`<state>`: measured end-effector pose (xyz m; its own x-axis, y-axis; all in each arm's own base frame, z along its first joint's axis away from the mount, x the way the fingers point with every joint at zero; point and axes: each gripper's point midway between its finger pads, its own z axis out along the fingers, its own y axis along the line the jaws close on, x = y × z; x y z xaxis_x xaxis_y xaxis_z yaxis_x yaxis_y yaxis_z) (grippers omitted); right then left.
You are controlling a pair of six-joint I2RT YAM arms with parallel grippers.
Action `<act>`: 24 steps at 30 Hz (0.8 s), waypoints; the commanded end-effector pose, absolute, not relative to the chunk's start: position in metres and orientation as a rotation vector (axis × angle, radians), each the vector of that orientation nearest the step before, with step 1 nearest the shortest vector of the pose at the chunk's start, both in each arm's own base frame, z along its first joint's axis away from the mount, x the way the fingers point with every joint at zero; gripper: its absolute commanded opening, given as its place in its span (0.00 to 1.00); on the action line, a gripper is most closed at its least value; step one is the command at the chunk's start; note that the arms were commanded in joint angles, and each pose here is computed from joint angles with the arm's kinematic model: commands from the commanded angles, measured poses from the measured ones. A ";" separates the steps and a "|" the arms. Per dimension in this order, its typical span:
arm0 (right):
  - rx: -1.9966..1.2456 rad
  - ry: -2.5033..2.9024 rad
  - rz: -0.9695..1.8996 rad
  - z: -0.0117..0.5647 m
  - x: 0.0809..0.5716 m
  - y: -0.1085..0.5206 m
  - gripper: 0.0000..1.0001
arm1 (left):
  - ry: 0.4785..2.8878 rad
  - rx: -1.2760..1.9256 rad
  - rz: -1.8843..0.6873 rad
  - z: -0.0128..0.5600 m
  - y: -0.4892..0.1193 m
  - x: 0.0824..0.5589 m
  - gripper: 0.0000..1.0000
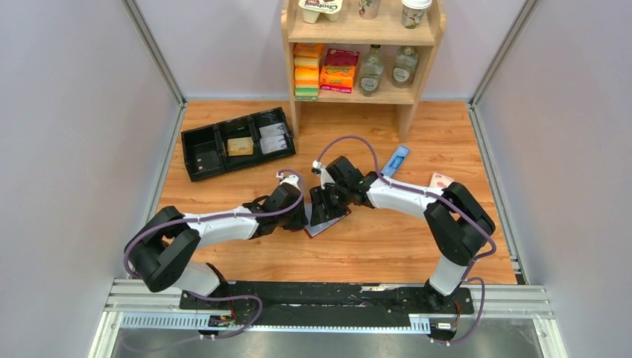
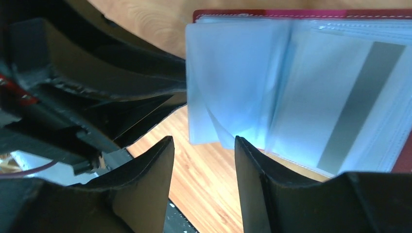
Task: Take the credit cards out of the card holder
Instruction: Remove the credit card from the card holder.
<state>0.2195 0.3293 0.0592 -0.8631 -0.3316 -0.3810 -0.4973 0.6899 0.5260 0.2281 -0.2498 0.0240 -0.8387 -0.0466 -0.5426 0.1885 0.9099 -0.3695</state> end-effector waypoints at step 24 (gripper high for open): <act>-0.564 2.505 0.564 0.087 0.263 0.311 0.80 | 2.153 -0.158 -0.732 0.130 -0.218 0.228 0.39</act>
